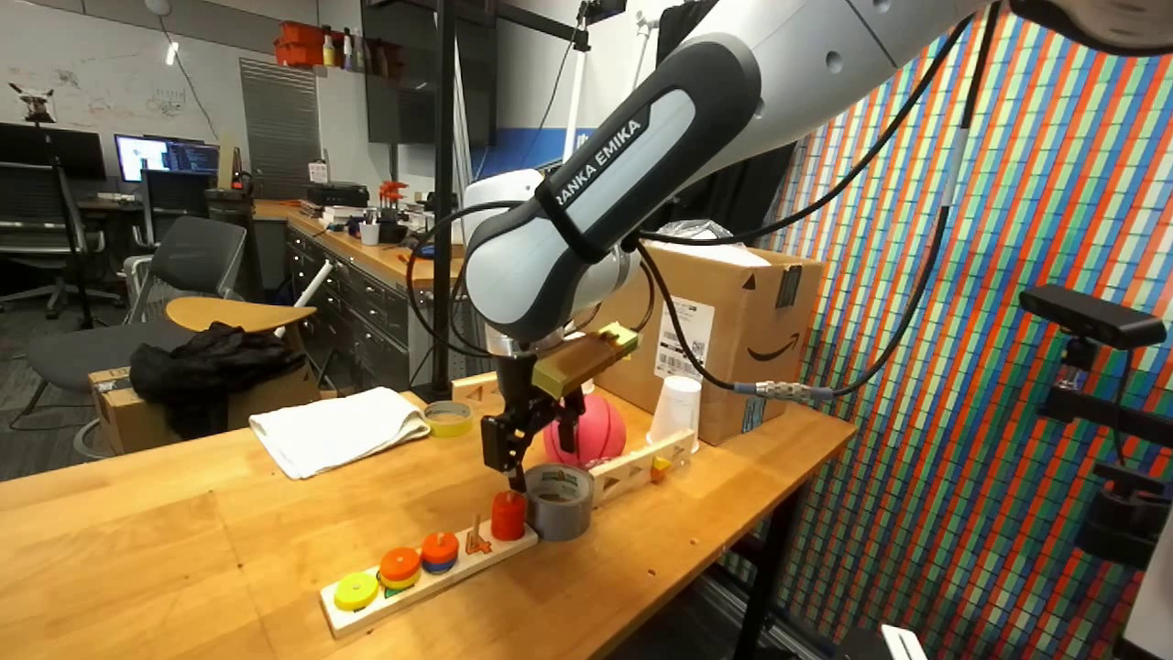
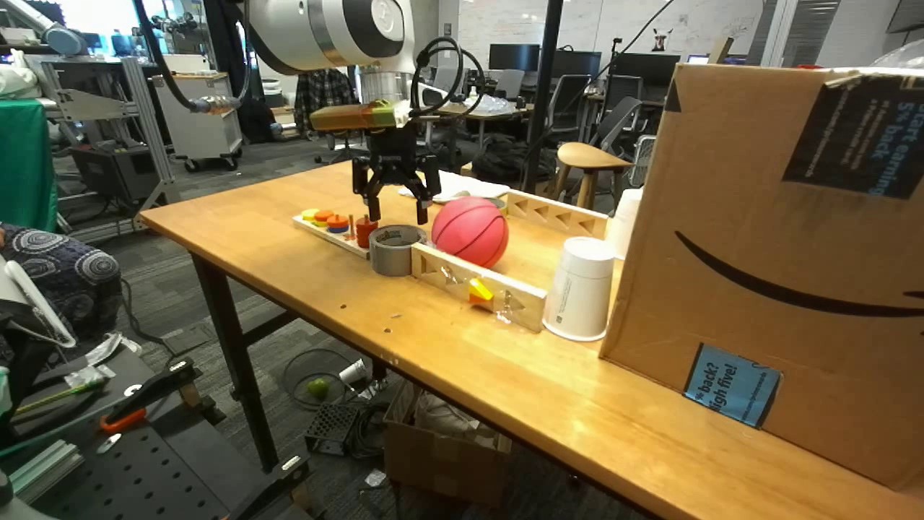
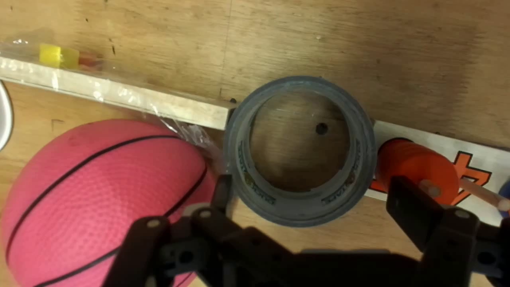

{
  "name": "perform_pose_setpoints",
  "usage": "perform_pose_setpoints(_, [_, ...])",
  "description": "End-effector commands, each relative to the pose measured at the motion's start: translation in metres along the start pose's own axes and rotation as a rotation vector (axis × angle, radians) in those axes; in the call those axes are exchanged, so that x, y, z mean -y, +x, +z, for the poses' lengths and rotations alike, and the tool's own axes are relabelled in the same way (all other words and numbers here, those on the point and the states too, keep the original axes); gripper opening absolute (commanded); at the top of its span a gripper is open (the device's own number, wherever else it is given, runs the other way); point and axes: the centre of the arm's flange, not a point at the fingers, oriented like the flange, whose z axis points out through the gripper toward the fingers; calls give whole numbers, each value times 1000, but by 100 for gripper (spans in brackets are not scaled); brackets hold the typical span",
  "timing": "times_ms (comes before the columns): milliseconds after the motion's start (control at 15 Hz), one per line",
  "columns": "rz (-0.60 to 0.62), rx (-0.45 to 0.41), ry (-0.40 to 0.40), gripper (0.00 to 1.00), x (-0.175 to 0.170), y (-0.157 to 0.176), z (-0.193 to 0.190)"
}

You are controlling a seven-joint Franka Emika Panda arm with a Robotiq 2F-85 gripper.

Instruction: Push the basketball between the two cups

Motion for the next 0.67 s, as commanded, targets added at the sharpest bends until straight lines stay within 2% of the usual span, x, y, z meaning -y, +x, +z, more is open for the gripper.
perform_pose_setpoints(0, [-24, -59, -54, 100, -17, 13, -36])
perform_pose_setpoints(333, [-8, -200, -151, 100, -51, 18, -107])
perform_pose_setpoints(600, [-3, -233, -139, 100, -49, 18, -112])
